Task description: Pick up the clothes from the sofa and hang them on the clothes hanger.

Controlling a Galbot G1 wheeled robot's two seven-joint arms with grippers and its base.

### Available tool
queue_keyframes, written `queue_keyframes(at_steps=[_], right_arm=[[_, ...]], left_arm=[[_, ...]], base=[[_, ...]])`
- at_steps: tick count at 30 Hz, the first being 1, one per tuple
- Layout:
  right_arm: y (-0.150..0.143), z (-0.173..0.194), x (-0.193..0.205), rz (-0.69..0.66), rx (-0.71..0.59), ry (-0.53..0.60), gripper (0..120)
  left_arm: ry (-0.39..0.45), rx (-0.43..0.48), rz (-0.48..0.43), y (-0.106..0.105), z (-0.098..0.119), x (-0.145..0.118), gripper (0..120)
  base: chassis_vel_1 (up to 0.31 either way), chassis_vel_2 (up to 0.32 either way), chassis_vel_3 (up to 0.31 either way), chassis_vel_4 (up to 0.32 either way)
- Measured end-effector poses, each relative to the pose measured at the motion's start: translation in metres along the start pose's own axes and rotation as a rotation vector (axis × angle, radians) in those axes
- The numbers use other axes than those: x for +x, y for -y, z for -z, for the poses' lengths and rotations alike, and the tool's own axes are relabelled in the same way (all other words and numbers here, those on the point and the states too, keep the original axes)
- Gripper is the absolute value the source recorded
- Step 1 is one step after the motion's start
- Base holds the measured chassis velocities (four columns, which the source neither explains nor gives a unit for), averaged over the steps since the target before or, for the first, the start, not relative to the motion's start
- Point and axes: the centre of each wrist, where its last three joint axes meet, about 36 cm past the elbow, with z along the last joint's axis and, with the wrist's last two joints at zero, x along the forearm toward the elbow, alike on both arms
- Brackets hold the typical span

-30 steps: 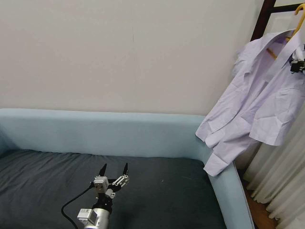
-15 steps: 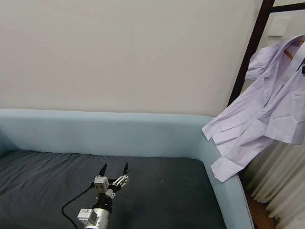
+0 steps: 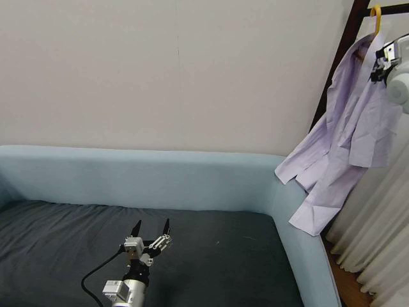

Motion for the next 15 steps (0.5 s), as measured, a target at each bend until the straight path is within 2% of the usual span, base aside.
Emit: queue_keyframes(at_steps=[10, 15], right_arm=[[0.001, 0.027, -0.026, -0.011, -0.076, -0.073, 7], [0.002, 0.034, -0.039, -0.022, -0.133, -0.115, 7]], left_arm=[[0.012, -0.006, -0.003, -0.002, 0.007, 0.003, 100], [0.017, -0.057, -0.006, -0.014, 0.020, 0.003, 100]], base=[[0.000, 0.000, 0.000, 0.000], [0.000, 0.000, 0.000, 0.000]])
